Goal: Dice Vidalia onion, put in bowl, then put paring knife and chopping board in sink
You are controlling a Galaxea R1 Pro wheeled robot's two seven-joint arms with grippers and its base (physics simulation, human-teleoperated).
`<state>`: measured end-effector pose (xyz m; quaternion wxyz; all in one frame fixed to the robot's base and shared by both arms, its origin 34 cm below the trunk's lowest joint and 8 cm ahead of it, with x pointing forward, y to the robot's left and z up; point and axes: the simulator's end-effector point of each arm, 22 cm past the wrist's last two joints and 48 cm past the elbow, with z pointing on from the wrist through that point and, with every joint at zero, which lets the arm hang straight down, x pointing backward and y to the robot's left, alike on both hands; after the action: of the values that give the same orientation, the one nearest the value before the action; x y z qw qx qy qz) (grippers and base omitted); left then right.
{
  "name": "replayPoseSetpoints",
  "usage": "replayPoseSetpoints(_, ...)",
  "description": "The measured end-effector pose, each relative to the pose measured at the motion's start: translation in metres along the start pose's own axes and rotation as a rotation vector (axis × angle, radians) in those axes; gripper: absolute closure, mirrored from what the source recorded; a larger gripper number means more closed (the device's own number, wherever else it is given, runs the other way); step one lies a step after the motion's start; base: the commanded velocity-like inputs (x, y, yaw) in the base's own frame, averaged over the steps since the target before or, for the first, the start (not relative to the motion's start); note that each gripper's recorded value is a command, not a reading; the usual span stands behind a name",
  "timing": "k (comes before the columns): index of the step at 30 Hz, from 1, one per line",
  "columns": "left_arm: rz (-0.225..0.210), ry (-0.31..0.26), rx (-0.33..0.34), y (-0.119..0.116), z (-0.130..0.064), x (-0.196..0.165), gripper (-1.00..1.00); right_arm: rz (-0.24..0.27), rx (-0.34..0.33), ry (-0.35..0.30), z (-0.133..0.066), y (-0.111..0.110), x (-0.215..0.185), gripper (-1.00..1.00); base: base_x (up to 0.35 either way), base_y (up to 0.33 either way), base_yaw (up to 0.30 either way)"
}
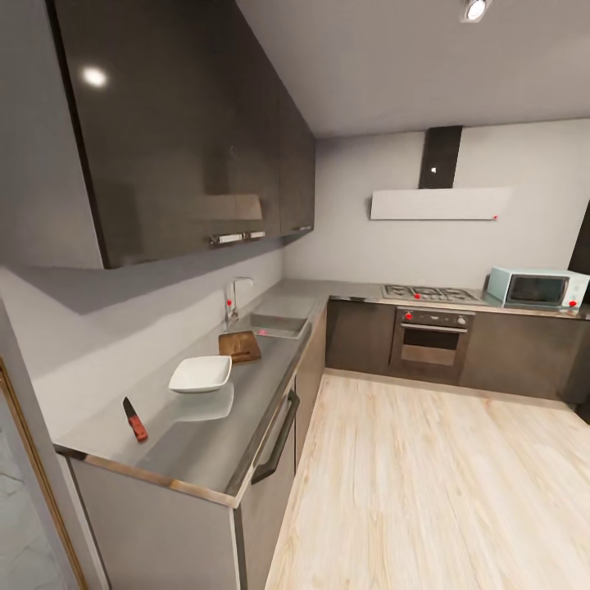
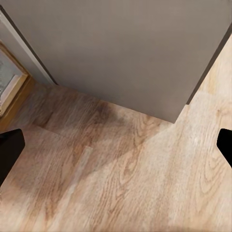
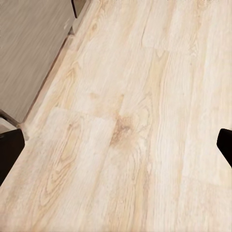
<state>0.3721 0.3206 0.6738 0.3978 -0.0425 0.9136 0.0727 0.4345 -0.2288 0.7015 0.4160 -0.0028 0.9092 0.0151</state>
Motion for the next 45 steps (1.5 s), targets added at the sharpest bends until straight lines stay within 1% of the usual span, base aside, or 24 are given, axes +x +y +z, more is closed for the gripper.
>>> replayPoseSetpoints(37, 0.0, 0.002, 0.0, 0.005, -0.03, -0.012, -1.0, 0.0, 0.0, 0.001, -0.03, 0.001, -0.013, -1.0, 0.0, 0.0, 0.0)
replayPoseSetpoints(45, 0.0, 0.003, 0.0, 0.006, -0.034, -0.013, -1.0, 0.0, 0.0, 0.002, -0.034, 0.001, -0.014, -1.0, 0.0, 0.0, 0.0)
